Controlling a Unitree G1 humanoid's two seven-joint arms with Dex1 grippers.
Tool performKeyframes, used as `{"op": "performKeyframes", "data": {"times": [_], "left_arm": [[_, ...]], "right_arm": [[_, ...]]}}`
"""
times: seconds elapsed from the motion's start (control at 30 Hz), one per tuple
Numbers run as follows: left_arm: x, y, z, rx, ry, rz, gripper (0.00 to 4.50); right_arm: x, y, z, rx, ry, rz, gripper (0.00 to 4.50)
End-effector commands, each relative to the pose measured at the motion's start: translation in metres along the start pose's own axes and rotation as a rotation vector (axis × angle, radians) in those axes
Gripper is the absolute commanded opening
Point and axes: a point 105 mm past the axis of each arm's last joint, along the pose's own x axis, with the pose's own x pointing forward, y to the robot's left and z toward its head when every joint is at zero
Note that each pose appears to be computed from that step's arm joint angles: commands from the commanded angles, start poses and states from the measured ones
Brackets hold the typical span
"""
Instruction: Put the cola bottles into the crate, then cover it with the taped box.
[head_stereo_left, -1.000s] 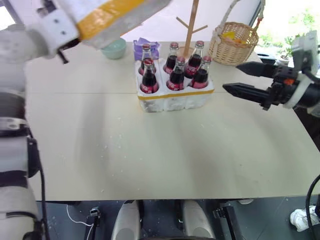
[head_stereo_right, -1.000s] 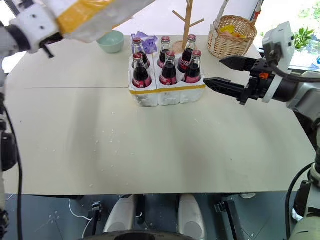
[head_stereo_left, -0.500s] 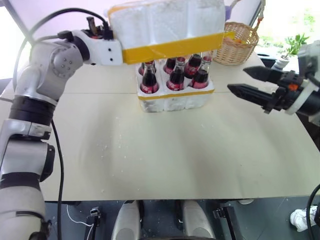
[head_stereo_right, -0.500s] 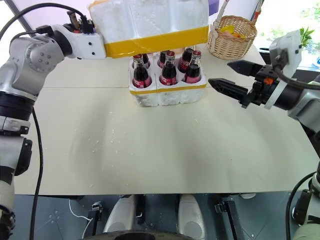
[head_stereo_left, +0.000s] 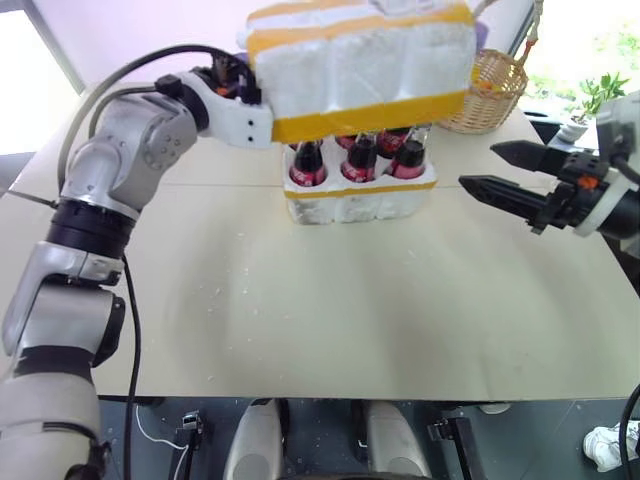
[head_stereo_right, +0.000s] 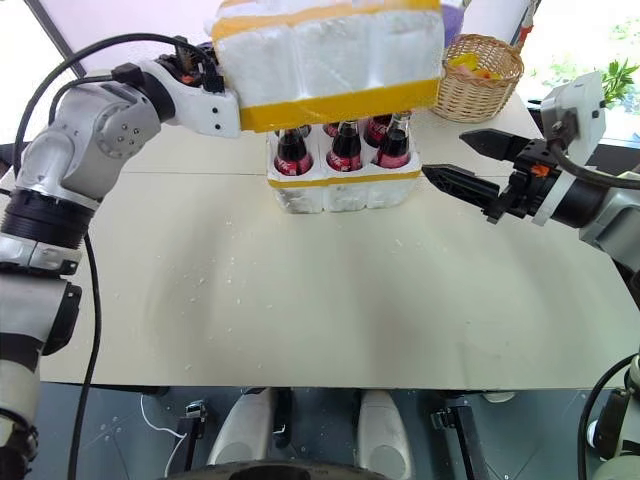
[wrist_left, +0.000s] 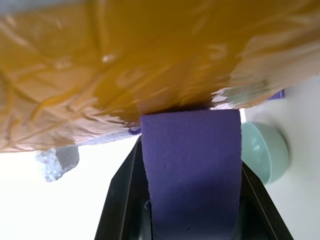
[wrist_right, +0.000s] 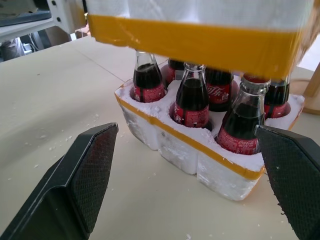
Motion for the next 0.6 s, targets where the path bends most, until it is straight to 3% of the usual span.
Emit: {"op": "performKeyframes", "data": {"times": [0.03,0.2,0.37,0.5,0.6], "left_arm": [[-0.004,0.006,0.01,0.036,-0.025,0.002,1.1],[-0.006,-0.009,0.015,0.049,-0.021,-0.056,1.1],[-0.007,-0.031,-0.002,0.102,0.065,-0.117,1.1],[-0.004,-0.039,-0.002,0.101,0.06,-0.113,1.1],[-0.003,-0.04,0.006,0.096,0.022,-0.081,2.06]], "right_arm": [[-0.005,0.002,0.014,-0.044,-0.055,-0.01,4.5],[-0.003,0.0,0.014,-0.037,-0.065,-0.013,4.5],[-0.002,-0.003,0.017,-0.028,-0.082,-0.019,4.5],[-0.002,-0.003,0.014,-0.024,-0.076,-0.024,4.5],[-0.002,-0.004,0.014,-0.023,-0.072,-0.028,4.5]]}}
